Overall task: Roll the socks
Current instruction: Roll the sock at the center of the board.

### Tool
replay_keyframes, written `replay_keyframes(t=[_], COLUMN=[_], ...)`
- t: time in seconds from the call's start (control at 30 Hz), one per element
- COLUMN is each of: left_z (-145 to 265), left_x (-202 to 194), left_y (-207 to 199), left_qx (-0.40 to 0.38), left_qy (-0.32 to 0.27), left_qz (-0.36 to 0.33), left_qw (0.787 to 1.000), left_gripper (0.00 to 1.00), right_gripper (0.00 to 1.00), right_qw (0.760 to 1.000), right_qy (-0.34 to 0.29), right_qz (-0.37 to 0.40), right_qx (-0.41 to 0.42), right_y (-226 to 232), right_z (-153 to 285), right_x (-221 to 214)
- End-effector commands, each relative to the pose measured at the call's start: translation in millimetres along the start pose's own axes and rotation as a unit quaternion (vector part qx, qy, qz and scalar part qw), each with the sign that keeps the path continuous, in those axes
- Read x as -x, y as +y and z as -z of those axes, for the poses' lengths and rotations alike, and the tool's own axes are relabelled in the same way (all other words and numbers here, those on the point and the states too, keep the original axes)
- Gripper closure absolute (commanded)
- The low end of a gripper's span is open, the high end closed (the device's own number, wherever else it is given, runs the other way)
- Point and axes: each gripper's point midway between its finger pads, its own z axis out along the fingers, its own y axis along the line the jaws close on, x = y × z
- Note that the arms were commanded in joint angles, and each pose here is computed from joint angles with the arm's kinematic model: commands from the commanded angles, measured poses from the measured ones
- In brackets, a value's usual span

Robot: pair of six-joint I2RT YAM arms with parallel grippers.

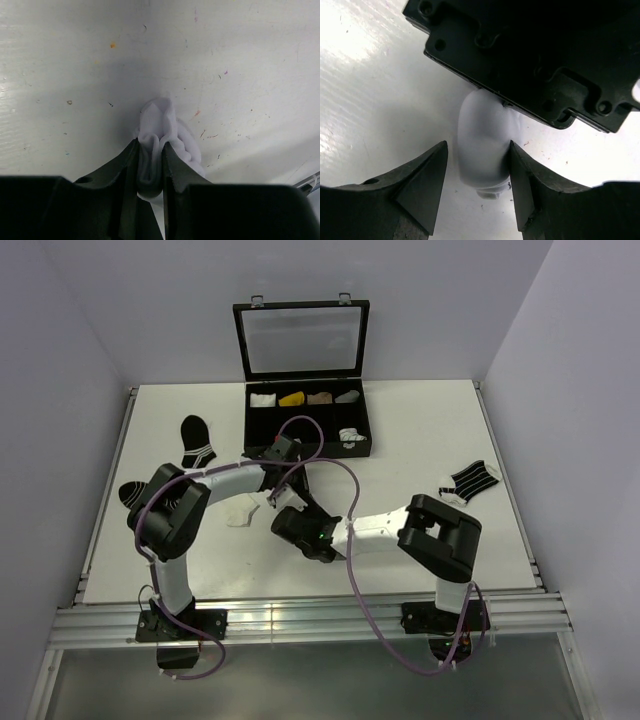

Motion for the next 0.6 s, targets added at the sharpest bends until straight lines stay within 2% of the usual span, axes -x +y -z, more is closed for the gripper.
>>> replay_keyframes(t=[0.0,0.2,0.4,0.5,0.57], left_z=[-1,3,2,4,8], left_x=[-38,-30,-34,-34,-31], left_y=[42,49,46,47,48], left_qx=[0.083,0.083,0.067,0.069,0.069], left_qy=[0.070,0.067,0.080,0.078,0.068], left_qz=[-0.042,-0.037,-0.039,-0.041,-0.036], left_qw=[0.993,0.994,0.994,0.994,0.995], left_gripper=[0.78,0.78,0.75,0.68,0.57], right_gripper=[0.42,0.44,0.60,0.84,1.00], right_qw=[0.996,0.993,0.988,0.986,0.987], right_qy=[0.082,0.119,0.151,0.163,0.151], right_qz=[0.030,0.007,-0.014,-0.024,-0.044], right_qx=[0.028,0.023,0.033,0.034,0.042], right_y=[17,21,28,26,20], right_z=[-5,-4,-8,-13,-12], right_x=[-40,-58,-75,-80,-77])
